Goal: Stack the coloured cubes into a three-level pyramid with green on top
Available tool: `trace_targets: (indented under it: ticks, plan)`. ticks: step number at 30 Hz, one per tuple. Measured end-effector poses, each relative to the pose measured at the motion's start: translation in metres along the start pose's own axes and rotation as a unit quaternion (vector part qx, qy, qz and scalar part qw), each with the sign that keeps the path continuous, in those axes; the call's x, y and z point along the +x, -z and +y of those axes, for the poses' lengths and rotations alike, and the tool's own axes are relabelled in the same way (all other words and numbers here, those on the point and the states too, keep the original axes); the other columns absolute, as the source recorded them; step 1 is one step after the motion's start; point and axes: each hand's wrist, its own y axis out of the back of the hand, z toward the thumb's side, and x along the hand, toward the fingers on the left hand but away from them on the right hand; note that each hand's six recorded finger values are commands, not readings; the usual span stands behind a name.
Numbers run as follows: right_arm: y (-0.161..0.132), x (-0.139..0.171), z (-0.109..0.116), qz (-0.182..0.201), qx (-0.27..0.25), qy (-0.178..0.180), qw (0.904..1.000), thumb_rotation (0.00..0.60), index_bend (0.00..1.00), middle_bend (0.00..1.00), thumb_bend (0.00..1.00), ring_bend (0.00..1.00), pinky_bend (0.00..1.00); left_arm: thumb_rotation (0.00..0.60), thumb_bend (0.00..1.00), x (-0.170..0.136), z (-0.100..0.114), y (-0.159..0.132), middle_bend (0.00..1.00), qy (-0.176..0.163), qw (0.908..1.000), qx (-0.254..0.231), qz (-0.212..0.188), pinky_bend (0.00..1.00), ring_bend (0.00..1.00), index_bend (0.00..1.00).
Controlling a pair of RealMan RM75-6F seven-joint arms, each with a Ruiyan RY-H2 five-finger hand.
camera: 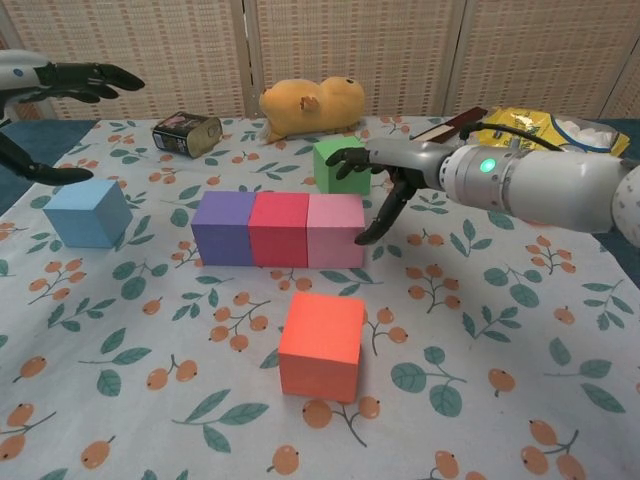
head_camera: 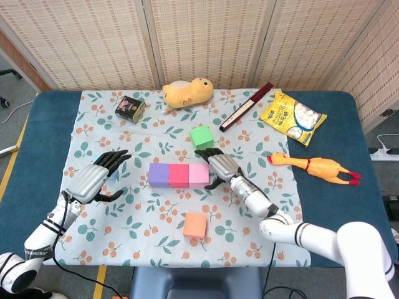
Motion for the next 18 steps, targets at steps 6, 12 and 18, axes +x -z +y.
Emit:
trace_targets:
  ticks: [6,12,18]
  plan:
    - [0.011,0.036,0.032,-0.005,-0.023,0.011,0.9997,0.600,0.00,0.18,0.05,0.00,0.00,0.600,0.32,-0.002,0.000,0.005,0.00,0.002,0.9999,0.000,0.011,0.06,0.00,0.02]
    - [0.025,0.074,0.040,-0.021,-0.060,-0.008,0.9980,0.600,0.00,0.24,0.05,0.00,0.00,0.600,0.32,-0.003,-0.005,0.005,0.00,0.010,0.9998,0.002,0.017,0.06,0.00,0.02]
    - [0.031,0.071,0.021,-0.030,-0.072,-0.035,0.9963,0.600,0.00,0.25,0.05,0.00,0.00,0.600,0.32,-0.003,-0.008,0.002,0.00,0.016,0.9997,0.002,0.017,0.06,0.00,0.02]
